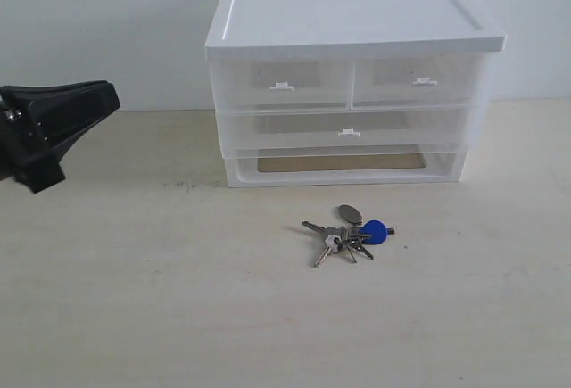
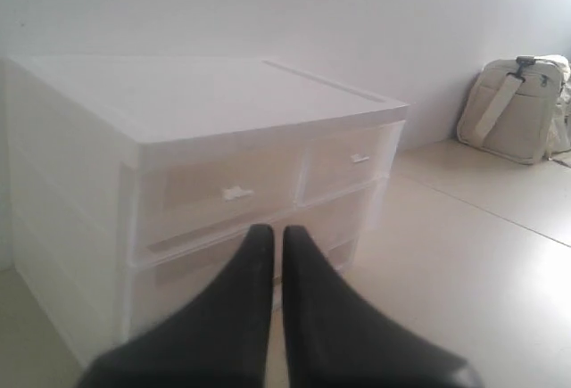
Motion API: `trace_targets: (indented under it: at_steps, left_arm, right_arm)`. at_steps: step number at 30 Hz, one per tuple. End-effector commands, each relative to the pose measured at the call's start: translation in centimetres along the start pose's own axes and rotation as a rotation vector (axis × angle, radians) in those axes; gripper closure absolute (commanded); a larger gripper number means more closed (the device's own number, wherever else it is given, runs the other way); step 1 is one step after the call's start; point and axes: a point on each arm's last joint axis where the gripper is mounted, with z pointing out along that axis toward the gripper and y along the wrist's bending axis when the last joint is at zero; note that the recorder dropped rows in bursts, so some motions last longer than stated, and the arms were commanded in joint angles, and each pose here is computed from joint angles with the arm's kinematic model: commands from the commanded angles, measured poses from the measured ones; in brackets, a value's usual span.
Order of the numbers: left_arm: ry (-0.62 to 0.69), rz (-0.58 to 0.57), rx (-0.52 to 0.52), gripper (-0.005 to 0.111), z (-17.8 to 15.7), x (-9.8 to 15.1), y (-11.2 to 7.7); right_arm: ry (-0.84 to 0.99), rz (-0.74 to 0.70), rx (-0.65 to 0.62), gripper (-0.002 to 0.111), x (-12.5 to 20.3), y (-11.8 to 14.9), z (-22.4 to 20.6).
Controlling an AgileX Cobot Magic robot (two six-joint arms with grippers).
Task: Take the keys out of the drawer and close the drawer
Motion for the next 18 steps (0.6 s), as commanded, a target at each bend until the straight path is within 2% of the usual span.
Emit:
trace_targets:
  at_steps: [1, 6, 12, 18]
  left_arm:
    - [-0.077, 0.095, -0.02, 0.102, -2.7, -1.2, -2.6]
    - [-0.199, 0.178, -0.02, 0.102, -5.9, -3.1, -6.0]
    - [-0.358, 0.211, 0.0, 0.102, -9.8, -4.3, -9.8]
    - [-0.48, 0.249, -0.018, 0.102, -13.0, -4.7, -12.6]
  right_arm:
    - [-0.012, 0.003, 0.002, 0.108, -0.1, 0.0, -0.5]
    - [0.043, 0.003, 0.0, 0.108, 0.4, 0.0, -0.5]
    - [0.089, -0.002, -0.002, 0.108, 0.8, 0.0, -0.5]
    - [0.207, -0.023, -0.005, 0.108, 1.9, 0.0, -0.7]
